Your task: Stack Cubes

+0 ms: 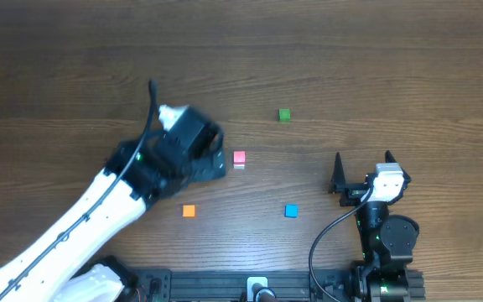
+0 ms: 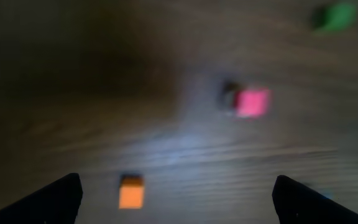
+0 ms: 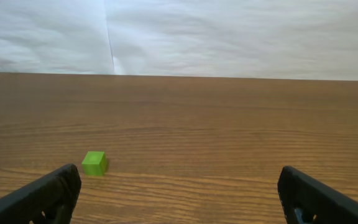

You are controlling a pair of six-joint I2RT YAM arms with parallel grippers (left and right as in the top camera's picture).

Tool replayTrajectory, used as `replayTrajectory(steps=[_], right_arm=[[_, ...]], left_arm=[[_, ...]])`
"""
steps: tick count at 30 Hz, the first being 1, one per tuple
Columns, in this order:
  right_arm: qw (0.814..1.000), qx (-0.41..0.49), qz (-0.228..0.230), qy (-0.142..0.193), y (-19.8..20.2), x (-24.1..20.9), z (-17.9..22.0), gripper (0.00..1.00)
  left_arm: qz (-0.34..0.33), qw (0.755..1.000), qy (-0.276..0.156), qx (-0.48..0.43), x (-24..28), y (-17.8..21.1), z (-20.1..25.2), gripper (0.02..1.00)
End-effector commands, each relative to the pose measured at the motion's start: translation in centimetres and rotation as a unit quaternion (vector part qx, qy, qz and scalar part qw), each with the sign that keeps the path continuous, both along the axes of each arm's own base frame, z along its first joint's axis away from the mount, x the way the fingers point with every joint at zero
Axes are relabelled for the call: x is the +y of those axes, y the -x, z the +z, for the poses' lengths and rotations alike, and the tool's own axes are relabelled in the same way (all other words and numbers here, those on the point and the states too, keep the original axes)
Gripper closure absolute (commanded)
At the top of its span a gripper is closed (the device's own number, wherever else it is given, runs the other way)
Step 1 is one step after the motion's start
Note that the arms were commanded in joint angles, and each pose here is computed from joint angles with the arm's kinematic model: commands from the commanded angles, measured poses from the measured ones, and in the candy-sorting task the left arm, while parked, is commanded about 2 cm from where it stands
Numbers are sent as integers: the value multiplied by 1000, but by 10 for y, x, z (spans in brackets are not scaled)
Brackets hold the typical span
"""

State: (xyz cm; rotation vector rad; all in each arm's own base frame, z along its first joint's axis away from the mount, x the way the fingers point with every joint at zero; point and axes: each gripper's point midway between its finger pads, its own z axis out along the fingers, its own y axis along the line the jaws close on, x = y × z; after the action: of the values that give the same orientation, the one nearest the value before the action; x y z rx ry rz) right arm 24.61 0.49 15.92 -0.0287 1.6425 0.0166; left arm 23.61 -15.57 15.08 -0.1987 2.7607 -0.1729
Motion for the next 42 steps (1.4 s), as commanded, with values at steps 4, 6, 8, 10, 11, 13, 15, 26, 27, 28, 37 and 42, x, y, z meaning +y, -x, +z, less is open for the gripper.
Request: replayTrajectory(steps=[4,6,8,10,11,13,15,26,27,28,37,42], right_arm=[[1000,0,-1,3,0,-1,-2,7],[1000,0,-1,4,0,-1,-2,9],[1000,0,-1,4,0,-1,-2,7],[1000,0,-1,3,0,-1,-2,9],[1000,0,-1,4,0,-1,-2,7],[1000,0,-1,4,0,-1,-2,7],[1000,0,-1,3,0,-1,-2,9],[1000,0,-1,4,0,-1,-2,7],[1000,0,-1,3,0,-1,-2,7],[1000,0,-1,4,0,-1,-2,7],[1000,0,-1,3,0,-1,-2,9],[1000,0,-1,3,0,-1,-2,7]], left_arm=[[17,996,27,88,21,64,-96,29],[14,995,31,98,23,72,-109,25],[14,994,28,109,25,78,-118,25],[15,993,22,118,28,82,-123,25],[15,992,19,120,29,82,-125,29],[16,992,13,124,29,81,-129,31],[17,992,8,128,28,80,-133,31],[-6,990,-20,137,27,78,-149,51],[-9,991,-21,134,27,77,-149,53],[-15,991,-22,132,26,77,-149,66],[-21,991,-25,127,26,76,-149,382],[-20,991,-26,126,26,75,-149,430]])
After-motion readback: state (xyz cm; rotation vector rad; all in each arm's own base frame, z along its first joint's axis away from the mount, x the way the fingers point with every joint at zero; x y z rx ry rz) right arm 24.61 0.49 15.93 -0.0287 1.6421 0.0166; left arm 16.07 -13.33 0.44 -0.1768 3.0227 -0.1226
